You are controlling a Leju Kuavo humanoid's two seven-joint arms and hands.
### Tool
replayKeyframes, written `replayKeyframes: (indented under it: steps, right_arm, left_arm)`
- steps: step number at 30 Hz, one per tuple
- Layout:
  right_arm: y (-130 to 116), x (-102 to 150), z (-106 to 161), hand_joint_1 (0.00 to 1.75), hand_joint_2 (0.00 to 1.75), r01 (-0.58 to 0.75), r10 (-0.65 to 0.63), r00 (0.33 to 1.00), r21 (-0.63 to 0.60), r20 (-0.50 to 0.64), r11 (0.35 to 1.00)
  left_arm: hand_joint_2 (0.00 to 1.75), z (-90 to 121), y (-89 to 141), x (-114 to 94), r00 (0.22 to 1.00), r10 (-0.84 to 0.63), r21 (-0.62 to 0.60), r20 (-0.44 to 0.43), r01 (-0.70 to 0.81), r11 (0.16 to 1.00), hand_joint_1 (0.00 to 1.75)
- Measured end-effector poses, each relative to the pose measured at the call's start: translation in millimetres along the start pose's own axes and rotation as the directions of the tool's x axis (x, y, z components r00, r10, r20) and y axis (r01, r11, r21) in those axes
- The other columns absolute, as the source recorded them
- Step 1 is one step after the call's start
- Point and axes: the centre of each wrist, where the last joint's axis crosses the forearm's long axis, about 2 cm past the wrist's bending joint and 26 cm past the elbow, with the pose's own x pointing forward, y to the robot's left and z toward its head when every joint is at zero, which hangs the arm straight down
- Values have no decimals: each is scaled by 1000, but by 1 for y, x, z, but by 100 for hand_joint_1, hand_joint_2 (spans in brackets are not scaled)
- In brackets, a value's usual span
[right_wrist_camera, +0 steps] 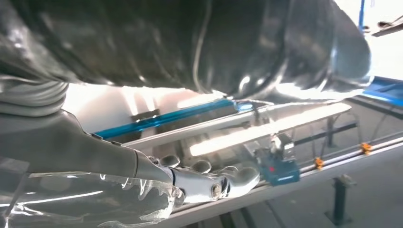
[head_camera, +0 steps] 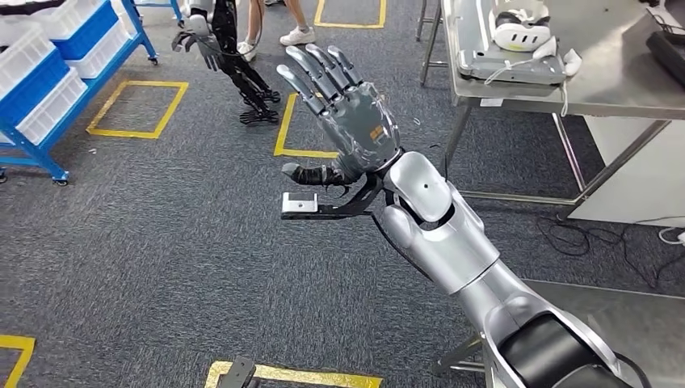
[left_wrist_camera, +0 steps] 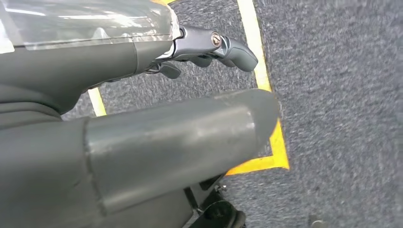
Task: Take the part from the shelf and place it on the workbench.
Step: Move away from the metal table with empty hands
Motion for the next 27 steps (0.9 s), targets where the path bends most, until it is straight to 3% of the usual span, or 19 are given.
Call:
replayKeyframes:
  steps: [27]
  right_arm:
    - [5, -4, 5, 0, 0, -13, 13, 1000, 18, 2, 1000]
  left_arm:
    - [0, -1, 1, 2, 1000, -2, 9, -5, 2, 1000, 0]
